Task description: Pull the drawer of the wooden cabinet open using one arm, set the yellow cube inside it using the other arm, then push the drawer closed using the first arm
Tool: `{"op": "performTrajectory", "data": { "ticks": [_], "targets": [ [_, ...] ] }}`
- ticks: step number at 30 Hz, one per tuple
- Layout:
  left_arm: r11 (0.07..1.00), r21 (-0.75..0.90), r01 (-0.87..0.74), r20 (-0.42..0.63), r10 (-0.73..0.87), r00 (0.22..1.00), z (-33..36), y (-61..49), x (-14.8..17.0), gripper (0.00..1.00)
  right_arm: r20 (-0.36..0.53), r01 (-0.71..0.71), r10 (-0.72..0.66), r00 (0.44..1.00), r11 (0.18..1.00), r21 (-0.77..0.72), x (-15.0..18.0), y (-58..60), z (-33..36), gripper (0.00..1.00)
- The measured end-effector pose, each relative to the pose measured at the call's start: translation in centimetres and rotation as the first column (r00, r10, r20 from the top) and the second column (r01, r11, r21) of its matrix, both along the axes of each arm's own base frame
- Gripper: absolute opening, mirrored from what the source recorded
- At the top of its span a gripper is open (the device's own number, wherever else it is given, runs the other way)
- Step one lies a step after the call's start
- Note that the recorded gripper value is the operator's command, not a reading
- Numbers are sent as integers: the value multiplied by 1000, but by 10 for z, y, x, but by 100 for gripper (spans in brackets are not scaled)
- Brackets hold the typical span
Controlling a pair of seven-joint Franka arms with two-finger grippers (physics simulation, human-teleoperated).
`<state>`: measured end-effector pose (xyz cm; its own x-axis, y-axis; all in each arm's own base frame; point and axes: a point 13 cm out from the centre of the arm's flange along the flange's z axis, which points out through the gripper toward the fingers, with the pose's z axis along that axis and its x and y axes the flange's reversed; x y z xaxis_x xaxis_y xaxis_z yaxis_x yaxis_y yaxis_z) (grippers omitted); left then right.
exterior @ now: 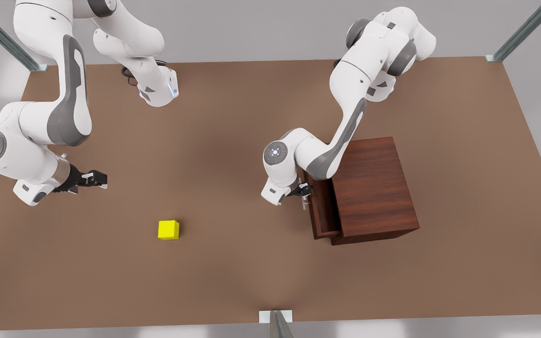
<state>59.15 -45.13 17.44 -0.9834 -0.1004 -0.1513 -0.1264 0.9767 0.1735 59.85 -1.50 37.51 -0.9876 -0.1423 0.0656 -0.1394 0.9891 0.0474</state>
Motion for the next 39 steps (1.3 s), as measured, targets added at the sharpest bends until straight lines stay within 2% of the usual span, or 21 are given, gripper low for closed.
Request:
{"op": "performTrajectory", "data": {
  "ticks": [13,15,17,19,20,22,23,25,27,34,39],
  "targets": [
    [999,-47,5,47,-3,999,9,-42,-6,100,1,-1,1,1000,1000,3,0,1,0,100],
    [998,-64,15,52,-12,999,42,-61,-17,100,20,-2,1,1000,1000,4,5,3,9,100],
    [997,-75,0,73,5,997,122,-47,-17,100,54,6,-7,999,1000,3,14,4,26,100],
    [995,-72,-66,67,71,995,182,9,2,100,65,20,-20,998,1000,2,22,12,32,100],
    [989,-67,-130,51,134,990,199,61,25,100,69,36,-36,997,999,1,26,19,34,100],
    [946,-68,-316,-16,316,949,214,225,83,100,68,86,-86,994,996,0,31,34,34,100],
    [913,-73,-401,-57,398,916,223,312,89,100,63,107,-107,992,994,-2,35,44,30,100],
    [882,-52,-469,-126,460,879,233,416,25,100,47,131,-131,990,991,-8,41,73,17,100],
    [888,-69,-455,-155,441,884,225,445,0,100,31,160,-160,987,987,-17,49,94,0,100],
    [966,-118,-231,-158,211,965,236,419,-1,100,6,283,-283,959,958,-53,55,127,-39,100],
    [986,-127,-109,-166,88,982,228,408,6,100,-13,453,-454,891,891,-27,66,138,-75,100]
  ]
}}
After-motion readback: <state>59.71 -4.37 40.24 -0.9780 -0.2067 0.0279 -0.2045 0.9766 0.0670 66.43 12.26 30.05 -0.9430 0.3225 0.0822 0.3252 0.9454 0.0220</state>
